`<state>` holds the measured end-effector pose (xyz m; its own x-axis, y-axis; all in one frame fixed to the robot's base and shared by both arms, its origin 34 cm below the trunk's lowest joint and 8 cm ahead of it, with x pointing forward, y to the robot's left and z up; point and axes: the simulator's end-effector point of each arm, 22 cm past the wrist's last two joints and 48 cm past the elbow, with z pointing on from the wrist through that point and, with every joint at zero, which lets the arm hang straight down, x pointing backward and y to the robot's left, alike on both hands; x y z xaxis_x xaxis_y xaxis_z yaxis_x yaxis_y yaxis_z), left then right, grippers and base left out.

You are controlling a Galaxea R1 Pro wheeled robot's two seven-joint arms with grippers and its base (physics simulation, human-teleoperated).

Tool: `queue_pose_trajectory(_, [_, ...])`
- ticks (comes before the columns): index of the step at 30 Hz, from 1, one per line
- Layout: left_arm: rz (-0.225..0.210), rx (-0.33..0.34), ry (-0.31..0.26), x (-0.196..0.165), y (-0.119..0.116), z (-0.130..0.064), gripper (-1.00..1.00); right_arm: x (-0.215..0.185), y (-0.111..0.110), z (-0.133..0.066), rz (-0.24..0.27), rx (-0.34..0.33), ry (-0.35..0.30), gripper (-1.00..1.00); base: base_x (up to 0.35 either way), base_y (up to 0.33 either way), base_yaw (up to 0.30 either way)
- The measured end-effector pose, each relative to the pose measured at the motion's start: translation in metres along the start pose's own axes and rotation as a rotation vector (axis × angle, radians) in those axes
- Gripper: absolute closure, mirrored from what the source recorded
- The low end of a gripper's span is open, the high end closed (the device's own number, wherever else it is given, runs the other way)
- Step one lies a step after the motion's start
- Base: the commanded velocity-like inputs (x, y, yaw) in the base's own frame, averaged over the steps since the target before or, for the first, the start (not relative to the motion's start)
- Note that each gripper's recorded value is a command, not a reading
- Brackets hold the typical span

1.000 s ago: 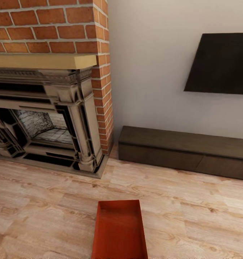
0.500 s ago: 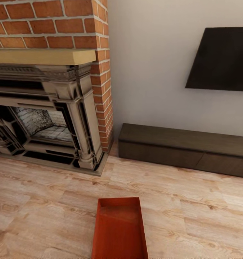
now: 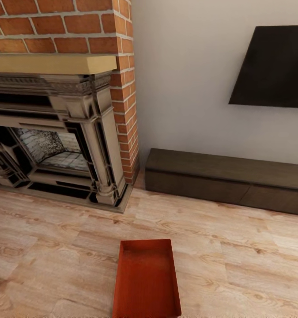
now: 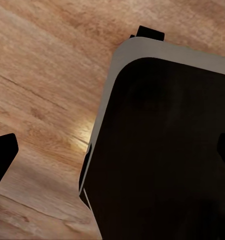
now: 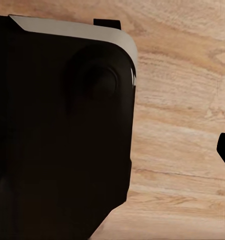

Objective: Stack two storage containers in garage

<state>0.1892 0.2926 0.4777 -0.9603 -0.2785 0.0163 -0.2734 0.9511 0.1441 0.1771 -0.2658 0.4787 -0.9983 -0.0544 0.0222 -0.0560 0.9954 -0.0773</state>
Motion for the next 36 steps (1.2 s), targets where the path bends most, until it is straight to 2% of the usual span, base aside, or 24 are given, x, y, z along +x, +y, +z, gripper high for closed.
queue_pose_trajectory(36, [0.008,-0.016,0.055,0.022,0.006,0.003,-1.00,0.023,0.003,0.002,-0.004,-0.005,0.058,-1.00,0.000,0.000,0.000])
